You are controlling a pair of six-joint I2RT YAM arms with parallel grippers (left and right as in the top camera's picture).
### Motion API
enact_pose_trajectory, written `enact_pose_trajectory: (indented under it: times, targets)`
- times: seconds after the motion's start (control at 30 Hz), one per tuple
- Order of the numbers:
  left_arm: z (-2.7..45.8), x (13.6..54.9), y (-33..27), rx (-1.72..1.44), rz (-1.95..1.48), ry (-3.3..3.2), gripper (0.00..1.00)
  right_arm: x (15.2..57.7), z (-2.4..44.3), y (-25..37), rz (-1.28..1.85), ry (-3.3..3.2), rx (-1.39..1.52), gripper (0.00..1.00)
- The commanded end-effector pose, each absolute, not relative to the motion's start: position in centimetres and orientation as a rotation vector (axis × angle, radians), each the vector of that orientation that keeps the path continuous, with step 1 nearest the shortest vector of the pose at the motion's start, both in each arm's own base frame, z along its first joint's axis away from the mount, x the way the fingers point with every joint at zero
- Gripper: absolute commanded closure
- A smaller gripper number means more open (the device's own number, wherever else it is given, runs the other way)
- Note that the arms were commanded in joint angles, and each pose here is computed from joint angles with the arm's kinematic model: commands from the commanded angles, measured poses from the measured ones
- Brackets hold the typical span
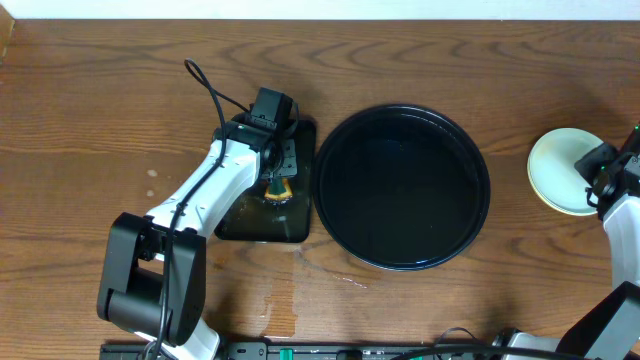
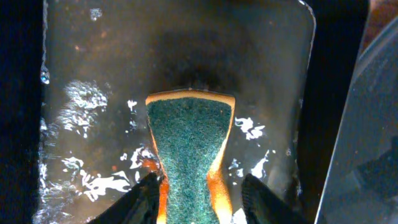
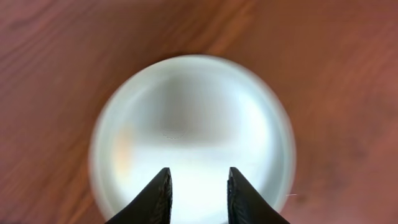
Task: Clean dirty plates on tray and stack at the side
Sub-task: 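Release the sponge in the water tray and open the left gripper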
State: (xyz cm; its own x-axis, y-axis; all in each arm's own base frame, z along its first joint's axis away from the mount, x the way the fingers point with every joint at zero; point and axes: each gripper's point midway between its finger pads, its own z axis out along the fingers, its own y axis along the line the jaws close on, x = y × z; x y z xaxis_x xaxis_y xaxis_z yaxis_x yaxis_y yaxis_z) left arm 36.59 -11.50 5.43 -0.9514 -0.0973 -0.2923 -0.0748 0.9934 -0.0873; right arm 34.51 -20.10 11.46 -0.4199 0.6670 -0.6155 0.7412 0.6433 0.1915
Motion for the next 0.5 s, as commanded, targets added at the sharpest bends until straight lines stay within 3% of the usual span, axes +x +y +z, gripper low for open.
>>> enact_pose_trajectory:
  times: [0.0, 0.3, 0.47]
  targets:
    - [5.3, 36.5, -11.0, -0.127, -0.085, 2.84, 0.52, 36.5, 11.1, -15.6, 0.119, 2.284, 0.905, 0.71]
    - [6.3, 36.8, -11.1, -0.056, -0.087, 2.812, 0.46, 37.5, 10.4, -6.6, 0.272, 2.481, 0.354, 0.64]
    - [8.0, 37.8, -11.4, 0.082, -0.082, 2.762, 0.38, 37.9, 10.4, -1.3, 0.275, 2.512, 0.009, 0.54]
